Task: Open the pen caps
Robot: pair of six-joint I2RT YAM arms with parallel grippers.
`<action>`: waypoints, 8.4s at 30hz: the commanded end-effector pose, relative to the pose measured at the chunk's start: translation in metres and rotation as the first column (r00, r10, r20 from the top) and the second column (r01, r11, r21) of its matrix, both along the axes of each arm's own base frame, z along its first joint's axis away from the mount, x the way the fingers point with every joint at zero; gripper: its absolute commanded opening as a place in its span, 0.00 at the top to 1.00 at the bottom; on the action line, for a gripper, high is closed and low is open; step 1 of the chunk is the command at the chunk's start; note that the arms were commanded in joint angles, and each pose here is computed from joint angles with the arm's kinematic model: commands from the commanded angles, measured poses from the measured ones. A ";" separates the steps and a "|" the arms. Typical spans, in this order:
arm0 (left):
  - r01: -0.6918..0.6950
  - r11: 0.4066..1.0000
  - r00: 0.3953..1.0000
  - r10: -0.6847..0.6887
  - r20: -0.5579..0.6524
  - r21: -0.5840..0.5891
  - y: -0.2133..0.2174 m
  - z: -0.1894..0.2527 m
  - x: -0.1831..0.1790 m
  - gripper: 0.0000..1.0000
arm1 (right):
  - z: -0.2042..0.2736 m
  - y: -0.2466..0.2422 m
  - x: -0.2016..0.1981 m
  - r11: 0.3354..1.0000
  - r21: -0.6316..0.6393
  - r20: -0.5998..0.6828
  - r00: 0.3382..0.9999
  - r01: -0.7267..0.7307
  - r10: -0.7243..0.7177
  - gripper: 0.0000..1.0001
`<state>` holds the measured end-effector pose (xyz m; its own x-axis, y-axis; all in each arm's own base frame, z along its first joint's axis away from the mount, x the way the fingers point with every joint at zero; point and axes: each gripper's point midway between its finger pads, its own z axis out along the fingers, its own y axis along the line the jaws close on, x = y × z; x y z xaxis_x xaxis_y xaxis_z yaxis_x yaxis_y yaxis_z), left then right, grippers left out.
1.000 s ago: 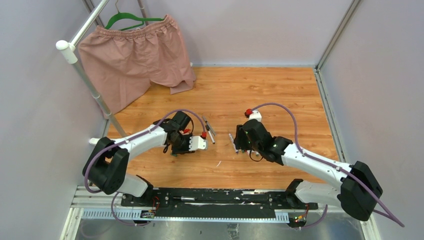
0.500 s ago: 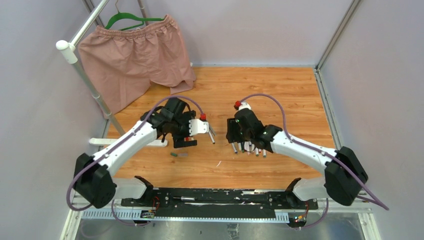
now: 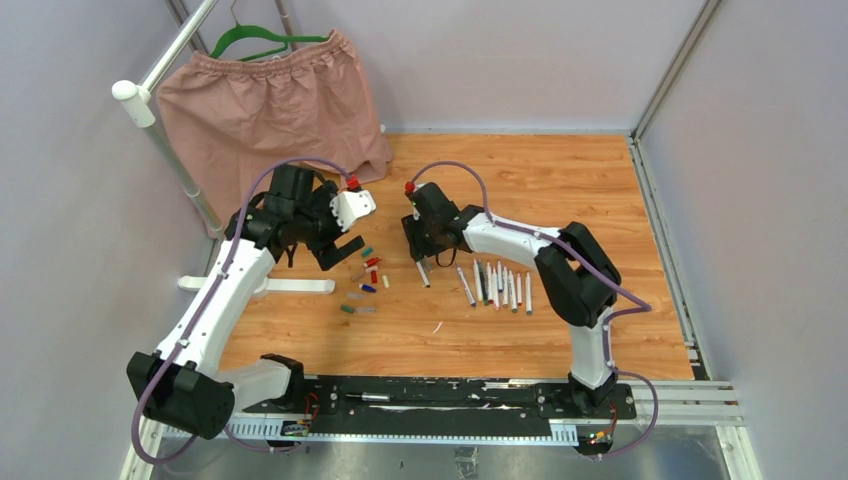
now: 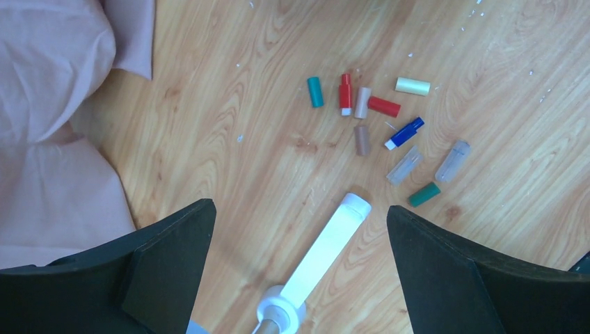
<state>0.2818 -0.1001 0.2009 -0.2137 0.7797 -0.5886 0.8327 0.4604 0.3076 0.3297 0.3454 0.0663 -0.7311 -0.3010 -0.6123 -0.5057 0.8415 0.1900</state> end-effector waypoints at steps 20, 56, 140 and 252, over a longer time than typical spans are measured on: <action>-0.023 0.996 0.998 0.017 -0.067 -0.083 -0.006 -0.003 -0.019 0.00 | -0.039 -0.011 0.015 0.997 -0.081 -0.087 0.996 -0.011 0.004 0.72; 0.081 0.996 0.997 -0.080 0.012 -0.038 -0.003 0.000 -0.026 0.00 | -0.032 -0.014 0.001 0.982 -0.172 0.017 0.997 -0.075 0.079 1.00; 0.512 0.688 0.716 -0.672 0.187 0.513 -0.038 -0.005 -0.020 1.00 | 0.121 0.034 -0.191 0.747 0.612 -0.333 0.772 -0.260 0.541 1.00; 0.204 0.979 0.979 -0.204 -0.006 -0.027 -0.010 -0.024 -0.038 0.00 | 0.011 0.006 -0.056 0.991 0.010 -0.001 0.991 -0.132 0.132 1.00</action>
